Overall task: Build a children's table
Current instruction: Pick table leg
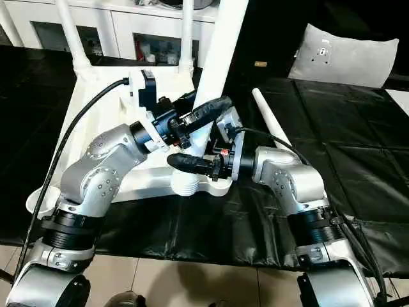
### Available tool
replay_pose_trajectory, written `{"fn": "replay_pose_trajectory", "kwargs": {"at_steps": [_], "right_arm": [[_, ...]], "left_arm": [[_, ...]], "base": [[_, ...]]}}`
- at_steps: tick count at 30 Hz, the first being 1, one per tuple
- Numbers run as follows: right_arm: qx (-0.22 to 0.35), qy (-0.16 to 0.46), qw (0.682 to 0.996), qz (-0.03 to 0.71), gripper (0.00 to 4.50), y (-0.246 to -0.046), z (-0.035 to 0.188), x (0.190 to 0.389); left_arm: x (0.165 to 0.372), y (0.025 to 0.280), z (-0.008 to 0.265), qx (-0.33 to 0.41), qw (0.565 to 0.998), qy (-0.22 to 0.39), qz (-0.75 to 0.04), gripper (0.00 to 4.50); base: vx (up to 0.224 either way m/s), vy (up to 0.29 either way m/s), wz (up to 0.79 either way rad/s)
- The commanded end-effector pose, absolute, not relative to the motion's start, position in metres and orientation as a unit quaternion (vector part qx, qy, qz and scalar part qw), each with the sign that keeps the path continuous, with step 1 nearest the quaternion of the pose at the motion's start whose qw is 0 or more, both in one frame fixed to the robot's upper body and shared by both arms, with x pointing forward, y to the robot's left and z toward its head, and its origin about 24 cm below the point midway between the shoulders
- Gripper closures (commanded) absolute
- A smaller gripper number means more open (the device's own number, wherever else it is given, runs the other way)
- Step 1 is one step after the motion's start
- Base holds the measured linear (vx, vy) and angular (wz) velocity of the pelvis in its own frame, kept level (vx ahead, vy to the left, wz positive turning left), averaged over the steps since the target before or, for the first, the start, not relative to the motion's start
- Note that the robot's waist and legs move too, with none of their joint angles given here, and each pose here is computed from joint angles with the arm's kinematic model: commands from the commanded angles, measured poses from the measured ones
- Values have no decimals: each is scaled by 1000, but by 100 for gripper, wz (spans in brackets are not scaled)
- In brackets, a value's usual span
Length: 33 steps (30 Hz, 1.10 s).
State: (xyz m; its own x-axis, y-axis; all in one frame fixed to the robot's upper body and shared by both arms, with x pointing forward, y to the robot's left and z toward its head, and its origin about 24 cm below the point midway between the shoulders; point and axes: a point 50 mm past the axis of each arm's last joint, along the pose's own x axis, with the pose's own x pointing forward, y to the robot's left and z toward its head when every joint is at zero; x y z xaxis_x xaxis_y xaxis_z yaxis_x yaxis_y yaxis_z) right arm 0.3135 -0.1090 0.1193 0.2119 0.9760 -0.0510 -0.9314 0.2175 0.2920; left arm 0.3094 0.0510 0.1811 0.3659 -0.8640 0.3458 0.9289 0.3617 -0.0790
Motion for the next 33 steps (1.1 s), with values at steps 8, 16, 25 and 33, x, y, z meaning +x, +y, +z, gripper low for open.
{"fn": "replay_pose_trajectory", "kwargs": {"at_steps": [8, 16, 25, 33], "right_arm": [[94, 121, 776, 611, 247, -113, 114, 313], [94, 127, 776, 611, 257, -114, 112, 312], [94, 124, 777, 610, 153, -117, 114, 313], [96, 123, 773, 614, 149, -120, 116, 312]], "left_arm": [[305, 48, 186, -128, 806, -133, -562, 271], [307, 48, 185, -126, 808, -132, -560, 271], [307, 50, 185, -124, 810, -130, -559, 271], [308, 50, 184, -123, 811, -130, -558, 271]], "base": [[0, 0, 0], [0, 0, 0], [0, 0, 0], [0, 0, 0]]}}
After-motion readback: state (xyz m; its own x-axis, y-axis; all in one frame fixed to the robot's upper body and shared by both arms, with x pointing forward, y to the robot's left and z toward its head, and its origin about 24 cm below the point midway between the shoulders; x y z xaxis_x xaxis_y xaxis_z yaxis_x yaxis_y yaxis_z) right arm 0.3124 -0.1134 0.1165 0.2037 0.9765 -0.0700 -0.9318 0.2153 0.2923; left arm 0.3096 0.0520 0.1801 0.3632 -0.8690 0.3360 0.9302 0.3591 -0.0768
